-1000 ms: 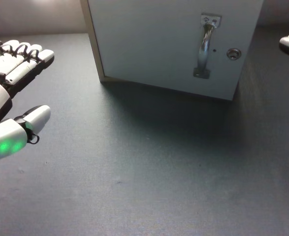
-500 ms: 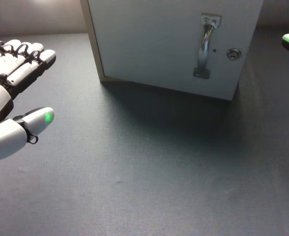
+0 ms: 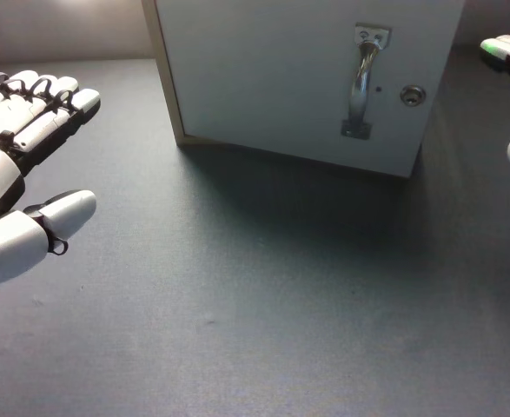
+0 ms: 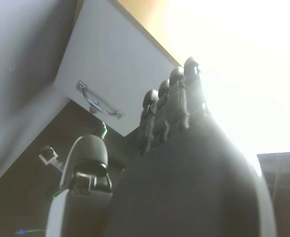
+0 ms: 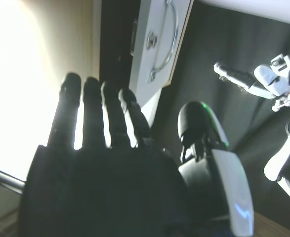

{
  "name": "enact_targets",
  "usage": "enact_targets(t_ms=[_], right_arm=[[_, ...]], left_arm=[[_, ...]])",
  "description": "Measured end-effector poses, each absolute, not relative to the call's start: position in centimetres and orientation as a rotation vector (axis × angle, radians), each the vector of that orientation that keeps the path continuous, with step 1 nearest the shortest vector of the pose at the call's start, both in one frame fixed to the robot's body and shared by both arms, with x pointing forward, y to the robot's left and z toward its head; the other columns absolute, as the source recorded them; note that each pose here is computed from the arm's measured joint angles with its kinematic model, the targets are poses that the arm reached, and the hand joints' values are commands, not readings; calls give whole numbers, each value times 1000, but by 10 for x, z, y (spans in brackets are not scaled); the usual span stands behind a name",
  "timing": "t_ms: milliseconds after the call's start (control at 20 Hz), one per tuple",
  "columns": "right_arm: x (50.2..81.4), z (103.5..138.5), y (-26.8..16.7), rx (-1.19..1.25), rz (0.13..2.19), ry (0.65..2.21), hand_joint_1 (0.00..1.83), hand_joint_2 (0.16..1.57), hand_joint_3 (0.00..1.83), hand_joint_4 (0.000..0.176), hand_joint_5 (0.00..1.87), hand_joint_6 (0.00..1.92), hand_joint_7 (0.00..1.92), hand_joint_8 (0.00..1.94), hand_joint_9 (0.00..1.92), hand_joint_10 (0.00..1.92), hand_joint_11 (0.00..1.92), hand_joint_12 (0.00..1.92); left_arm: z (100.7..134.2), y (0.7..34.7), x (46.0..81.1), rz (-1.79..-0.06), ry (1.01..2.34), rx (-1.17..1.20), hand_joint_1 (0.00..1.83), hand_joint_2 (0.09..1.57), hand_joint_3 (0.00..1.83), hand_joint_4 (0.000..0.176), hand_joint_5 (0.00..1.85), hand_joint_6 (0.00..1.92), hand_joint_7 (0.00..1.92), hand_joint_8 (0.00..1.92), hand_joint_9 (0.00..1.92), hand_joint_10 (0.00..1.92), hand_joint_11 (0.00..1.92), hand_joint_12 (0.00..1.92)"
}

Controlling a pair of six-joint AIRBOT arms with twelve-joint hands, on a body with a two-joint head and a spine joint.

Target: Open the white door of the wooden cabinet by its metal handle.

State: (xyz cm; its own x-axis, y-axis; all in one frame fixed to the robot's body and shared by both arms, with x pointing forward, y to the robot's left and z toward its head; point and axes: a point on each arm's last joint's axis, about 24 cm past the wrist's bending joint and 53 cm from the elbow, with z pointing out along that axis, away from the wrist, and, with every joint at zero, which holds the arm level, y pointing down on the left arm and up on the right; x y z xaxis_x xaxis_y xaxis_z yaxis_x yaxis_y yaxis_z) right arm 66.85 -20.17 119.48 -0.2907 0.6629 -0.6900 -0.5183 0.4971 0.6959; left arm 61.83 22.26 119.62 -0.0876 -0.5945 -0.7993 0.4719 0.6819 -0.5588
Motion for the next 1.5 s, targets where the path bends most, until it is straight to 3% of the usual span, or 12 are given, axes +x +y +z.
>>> enact_targets(t_ms=[850,1000,1250,1500], right_arm=[[697,1203,-179,95,1141,1476,0,1383,0,0,0,0,0,0,0,0,0,0],[694,1202,-175,86,1148,1481,0,1378,0,0,0,0,0,0,0,0,0,0],[682,1206,-168,59,1170,1483,0,1521,14,0,5,2,0,0,0,0,0,0],[656,1227,-152,-22,1248,1412,0,1507,4,0,11,3,0,0,0,0,0,0]], left_arm=[[1189,217,618,-905,1420,-108,0,1513,4,0,52,0,0,0,0,0,0,0],[1189,218,618,-902,1419,-114,0,1503,0,0,59,3,0,0,0,0,0,0],[1189,218,618,-908,1420,-118,0,1503,1,0,64,2,13,3,0,0,0,0],[1190,219,617,-919,1413,-128,0,1503,1,0,68,3,0,0,0,0,0,0]])
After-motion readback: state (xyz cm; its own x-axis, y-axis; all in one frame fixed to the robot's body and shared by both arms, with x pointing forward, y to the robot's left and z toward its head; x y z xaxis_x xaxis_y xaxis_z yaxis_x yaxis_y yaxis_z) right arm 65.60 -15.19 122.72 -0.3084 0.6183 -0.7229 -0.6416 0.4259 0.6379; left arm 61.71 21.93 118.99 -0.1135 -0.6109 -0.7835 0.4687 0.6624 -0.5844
